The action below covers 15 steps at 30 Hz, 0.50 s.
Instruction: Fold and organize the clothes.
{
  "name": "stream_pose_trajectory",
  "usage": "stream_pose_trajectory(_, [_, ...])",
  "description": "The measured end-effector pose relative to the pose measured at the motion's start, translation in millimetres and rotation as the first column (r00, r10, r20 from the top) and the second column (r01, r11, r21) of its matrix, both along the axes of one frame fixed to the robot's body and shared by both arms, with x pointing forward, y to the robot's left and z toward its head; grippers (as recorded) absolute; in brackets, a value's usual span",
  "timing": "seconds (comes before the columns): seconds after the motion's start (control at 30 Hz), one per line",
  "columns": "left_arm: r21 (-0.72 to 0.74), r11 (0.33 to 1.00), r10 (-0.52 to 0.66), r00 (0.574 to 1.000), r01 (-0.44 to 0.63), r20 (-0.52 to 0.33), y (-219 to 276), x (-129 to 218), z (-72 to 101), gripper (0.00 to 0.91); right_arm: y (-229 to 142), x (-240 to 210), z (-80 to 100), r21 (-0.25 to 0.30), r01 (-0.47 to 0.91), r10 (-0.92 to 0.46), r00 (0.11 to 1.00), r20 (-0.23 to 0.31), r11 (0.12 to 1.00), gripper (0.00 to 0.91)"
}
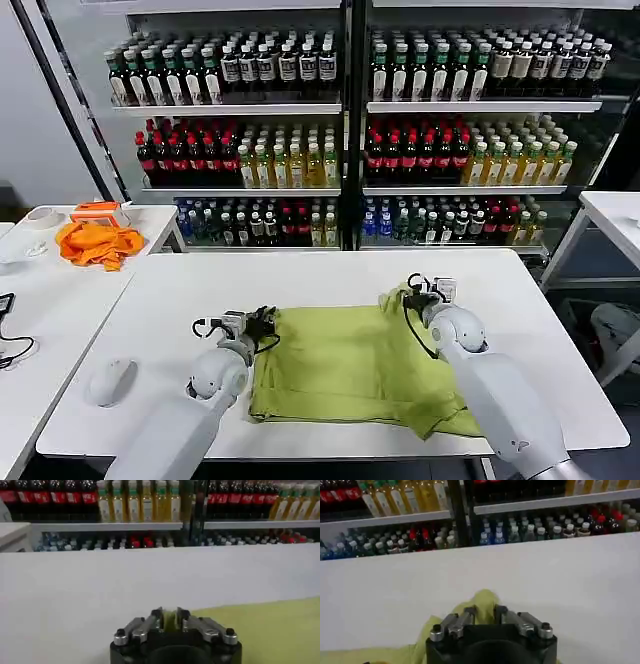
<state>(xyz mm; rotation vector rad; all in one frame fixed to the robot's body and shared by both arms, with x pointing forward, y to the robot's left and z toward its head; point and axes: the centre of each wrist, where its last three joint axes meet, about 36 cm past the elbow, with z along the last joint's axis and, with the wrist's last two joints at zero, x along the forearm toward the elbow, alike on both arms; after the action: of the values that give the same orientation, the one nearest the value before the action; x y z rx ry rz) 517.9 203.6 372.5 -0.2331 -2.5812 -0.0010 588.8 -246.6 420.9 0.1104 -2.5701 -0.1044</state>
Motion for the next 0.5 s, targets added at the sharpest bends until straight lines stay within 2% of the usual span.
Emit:
stream_pose_trajectory(0.17, [-0.033, 0.999, -0.002, 1.0, 0.003, 0.024, 2, 0, 4.0, 0.02, -1, -1, 8.3, 0.002, 0.0, 0.0, 1.0, 0.031, 1.0, 0.0])
stream_pose_trajectory(0.5, [-0.071, 0.997, 0.007, 0.994, 0.0, 0.105, 10, -4, 22.8, 0.02, -8, -22, 29.3, -0.005, -0.006, 0.006, 0.996, 0.091, 1.0, 0.0])
